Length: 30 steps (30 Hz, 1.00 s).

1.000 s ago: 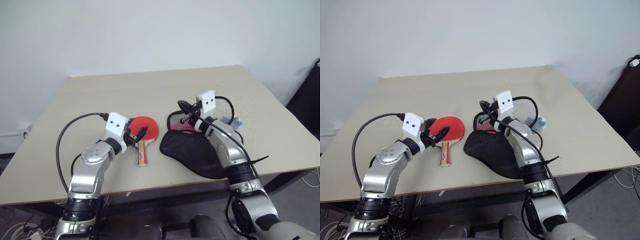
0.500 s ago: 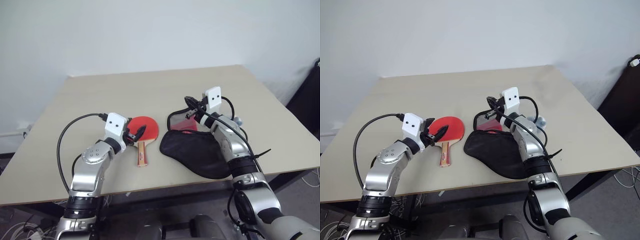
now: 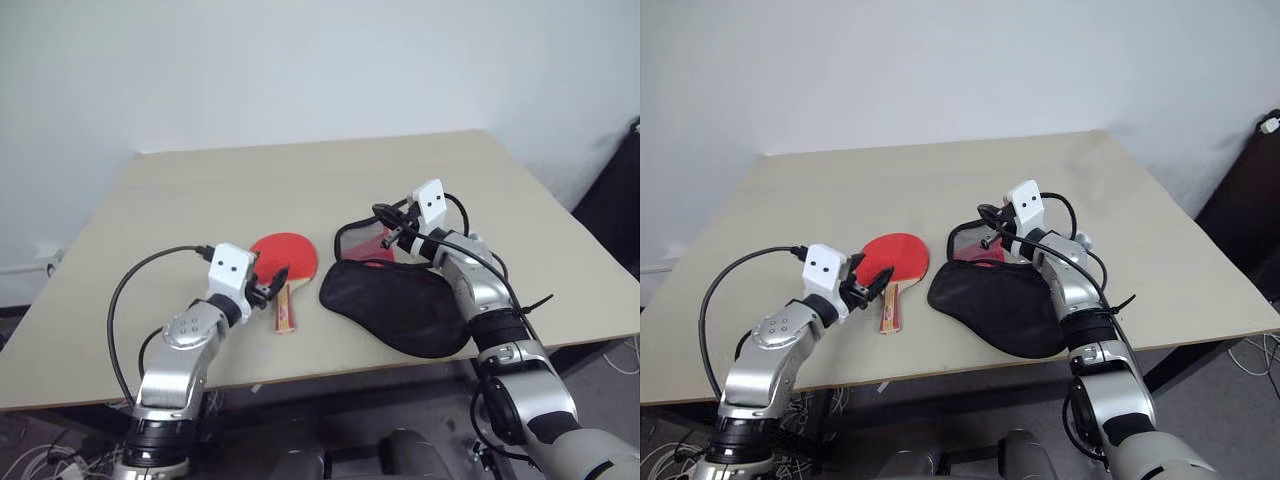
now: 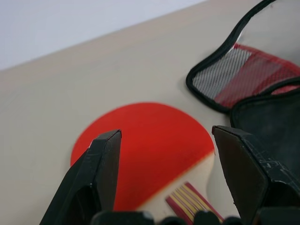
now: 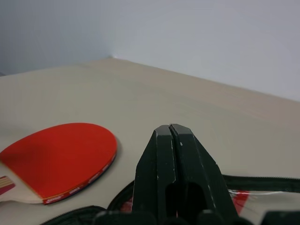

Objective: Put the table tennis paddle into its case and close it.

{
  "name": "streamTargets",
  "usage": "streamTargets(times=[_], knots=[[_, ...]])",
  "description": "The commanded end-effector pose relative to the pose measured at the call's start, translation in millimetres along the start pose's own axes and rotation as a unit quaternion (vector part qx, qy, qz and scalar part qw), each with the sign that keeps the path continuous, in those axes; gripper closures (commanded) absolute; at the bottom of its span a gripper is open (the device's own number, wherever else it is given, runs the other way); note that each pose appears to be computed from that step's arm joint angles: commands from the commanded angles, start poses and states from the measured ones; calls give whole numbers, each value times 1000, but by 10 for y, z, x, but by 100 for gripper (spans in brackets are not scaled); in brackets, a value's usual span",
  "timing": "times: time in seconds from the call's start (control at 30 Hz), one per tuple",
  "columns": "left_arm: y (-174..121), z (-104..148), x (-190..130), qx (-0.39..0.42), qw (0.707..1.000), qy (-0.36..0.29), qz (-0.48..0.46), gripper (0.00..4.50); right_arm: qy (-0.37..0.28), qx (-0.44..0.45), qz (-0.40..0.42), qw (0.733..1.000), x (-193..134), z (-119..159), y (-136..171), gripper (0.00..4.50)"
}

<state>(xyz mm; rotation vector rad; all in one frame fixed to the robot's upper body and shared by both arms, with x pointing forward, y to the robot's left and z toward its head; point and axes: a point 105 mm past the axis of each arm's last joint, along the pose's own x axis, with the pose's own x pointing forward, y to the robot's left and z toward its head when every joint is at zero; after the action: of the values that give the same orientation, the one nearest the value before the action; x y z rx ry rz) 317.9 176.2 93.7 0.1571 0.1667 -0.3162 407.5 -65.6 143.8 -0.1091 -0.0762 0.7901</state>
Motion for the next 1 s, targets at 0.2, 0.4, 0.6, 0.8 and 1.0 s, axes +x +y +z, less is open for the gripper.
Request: streamTargets(times=[0.2, 0.4, 0.6, 0.8, 1.0], knots=[[-10, -152, -113, -47, 992, 60, 99, 11, -17, -26, 31, 999, 66, 155, 44, 450], [-214, -77, -53, -68, 992, 62, 90, 11, -16, -24, 44, 999, 123, 143, 106, 450], [-372, -48, 45, -85, 989, 85, 82, 11, -17, -23, 49, 998, 155, 146, 127, 450], [-385, -159, 51, -93, 981, 134, 110, 11, -14, -25, 50, 998, 155, 146, 117, 450], [-419, -180, 65, -95, 976, 153, 123, 11, -13, -26, 50, 998, 152, 142, 109, 450]])
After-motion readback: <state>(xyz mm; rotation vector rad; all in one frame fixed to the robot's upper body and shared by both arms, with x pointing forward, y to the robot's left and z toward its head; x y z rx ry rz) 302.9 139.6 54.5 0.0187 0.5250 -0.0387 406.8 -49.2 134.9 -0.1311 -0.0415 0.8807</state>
